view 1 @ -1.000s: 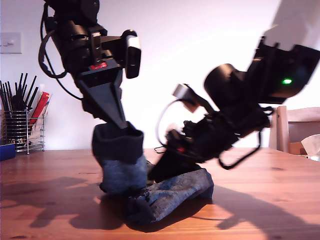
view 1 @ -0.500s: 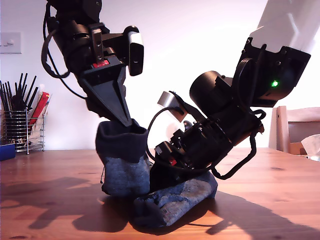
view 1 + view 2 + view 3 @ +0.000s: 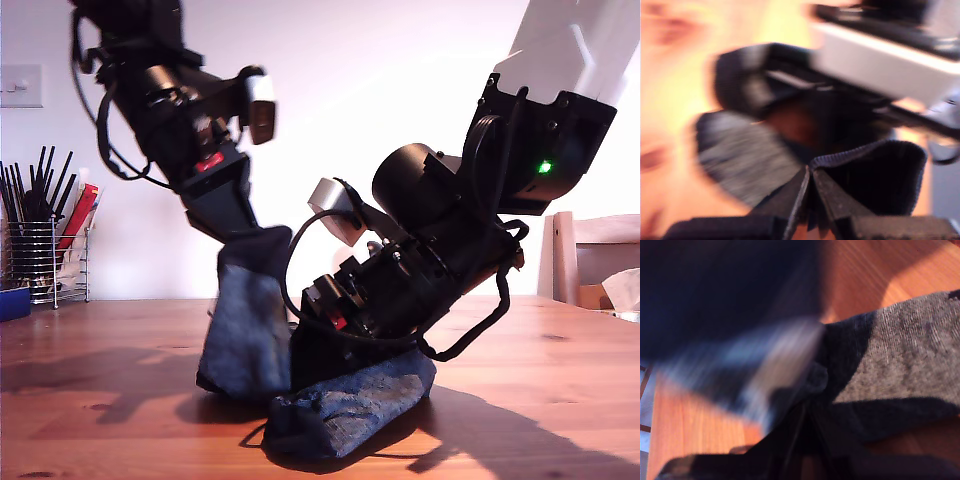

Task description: Fold the socks in front of you. After folding them, place them to the right side.

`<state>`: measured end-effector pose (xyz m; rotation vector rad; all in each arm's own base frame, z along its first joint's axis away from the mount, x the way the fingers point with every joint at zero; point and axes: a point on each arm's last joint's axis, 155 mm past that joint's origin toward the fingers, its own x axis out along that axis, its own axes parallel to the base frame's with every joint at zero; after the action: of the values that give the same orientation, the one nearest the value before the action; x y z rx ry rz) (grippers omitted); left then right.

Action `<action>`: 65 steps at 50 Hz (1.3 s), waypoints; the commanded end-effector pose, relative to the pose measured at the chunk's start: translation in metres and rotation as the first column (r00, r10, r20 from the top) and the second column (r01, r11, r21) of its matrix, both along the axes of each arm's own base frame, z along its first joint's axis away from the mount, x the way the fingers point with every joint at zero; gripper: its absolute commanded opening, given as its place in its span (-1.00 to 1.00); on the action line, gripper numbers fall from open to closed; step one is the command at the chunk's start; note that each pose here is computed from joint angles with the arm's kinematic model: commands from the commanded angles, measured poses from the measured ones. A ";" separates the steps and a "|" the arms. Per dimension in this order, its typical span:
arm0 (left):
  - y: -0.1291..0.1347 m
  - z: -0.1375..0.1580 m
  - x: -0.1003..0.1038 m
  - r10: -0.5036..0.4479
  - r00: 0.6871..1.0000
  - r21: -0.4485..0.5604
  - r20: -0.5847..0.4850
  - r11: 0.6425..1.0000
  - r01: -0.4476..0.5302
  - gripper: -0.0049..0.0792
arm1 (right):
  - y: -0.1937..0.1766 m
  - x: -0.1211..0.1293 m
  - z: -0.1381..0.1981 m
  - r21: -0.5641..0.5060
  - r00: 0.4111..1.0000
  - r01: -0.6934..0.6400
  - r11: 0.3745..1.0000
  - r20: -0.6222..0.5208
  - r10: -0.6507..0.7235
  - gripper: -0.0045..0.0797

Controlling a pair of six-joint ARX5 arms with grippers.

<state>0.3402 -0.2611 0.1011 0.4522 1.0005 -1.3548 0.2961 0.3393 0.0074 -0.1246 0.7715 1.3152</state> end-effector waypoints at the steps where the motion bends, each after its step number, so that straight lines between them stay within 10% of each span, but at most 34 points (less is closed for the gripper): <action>1: -0.002 -0.002 0.002 -0.006 1.000 -0.006 0.014 1.000 0.007 -0.93 | 0.004 0.001 0.019 0.026 0.999 -0.010 1.000 0.030 0.009 -0.92; 36: -0.020 -0.031 0.007 -0.032 0.999 -0.076 -0.039 0.997 0.029 -0.93 | -0.026 0.016 0.035 -0.125 0.989 0.085 0.988 0.132 -0.068 -0.88; 65: -0.036 -0.026 0.046 -0.048 0.985 -0.145 0.163 0.987 0.072 -0.93 | -0.043 0.025 0.068 -0.194 0.991 0.053 0.980 0.133 -0.027 -0.68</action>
<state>0.3880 -0.2957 0.0924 0.4828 0.7222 -1.3990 0.3184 0.2935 0.0632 -0.3394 0.8208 1.1737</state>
